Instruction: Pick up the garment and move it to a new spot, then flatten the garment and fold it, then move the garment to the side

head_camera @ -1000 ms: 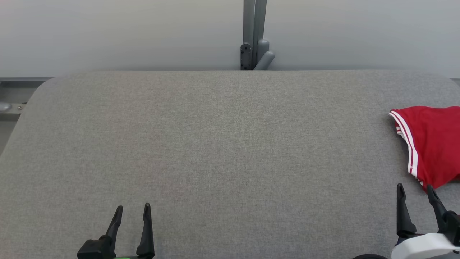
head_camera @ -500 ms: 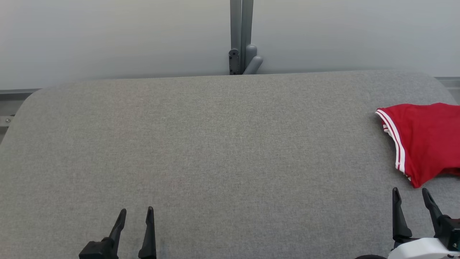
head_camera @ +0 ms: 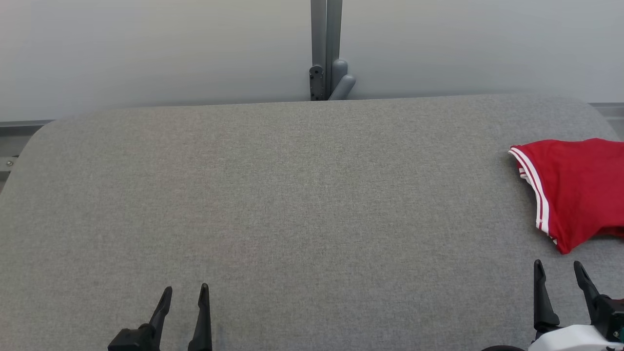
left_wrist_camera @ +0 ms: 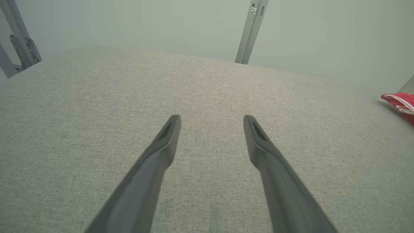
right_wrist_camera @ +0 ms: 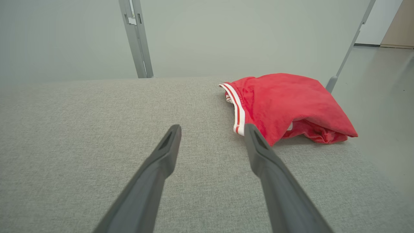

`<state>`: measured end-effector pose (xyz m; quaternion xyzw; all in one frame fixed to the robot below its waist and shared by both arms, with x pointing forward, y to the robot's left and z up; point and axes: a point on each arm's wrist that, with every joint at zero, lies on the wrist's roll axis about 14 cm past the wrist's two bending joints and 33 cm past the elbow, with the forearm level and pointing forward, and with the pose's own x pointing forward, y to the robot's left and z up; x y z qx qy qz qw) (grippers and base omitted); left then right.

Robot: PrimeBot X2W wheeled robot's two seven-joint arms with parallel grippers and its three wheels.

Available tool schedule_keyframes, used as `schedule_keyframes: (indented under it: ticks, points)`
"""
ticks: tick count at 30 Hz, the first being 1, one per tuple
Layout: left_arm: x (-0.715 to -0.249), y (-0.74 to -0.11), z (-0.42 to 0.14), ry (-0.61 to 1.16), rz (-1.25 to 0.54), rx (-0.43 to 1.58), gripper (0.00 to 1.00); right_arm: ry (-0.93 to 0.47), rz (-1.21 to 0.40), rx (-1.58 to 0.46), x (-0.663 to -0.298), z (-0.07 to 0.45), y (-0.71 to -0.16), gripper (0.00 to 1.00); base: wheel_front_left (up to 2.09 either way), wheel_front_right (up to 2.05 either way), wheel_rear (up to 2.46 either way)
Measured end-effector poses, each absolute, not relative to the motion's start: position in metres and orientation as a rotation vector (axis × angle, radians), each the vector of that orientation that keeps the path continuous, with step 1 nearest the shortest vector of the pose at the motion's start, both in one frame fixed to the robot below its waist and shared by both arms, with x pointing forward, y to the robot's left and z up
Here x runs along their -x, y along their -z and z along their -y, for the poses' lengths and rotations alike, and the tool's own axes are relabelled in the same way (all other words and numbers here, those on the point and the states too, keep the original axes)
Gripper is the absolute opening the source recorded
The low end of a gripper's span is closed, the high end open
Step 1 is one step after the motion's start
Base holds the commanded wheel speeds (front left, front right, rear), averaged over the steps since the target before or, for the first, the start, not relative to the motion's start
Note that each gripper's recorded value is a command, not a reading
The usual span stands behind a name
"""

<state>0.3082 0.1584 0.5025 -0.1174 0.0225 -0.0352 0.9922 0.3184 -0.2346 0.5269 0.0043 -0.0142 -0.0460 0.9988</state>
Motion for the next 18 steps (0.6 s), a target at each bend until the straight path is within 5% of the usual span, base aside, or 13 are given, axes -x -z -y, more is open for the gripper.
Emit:
schedule_keyframes:
  ticks: [18]
  points:
    - [-0.3126,-0.5061,-0.1582,0.075,-0.034,0.235,1.00,0.099,0.031,-0.016,-0.3188,0.2358,-0.5273,1.00,0.00,0.00,0.00]
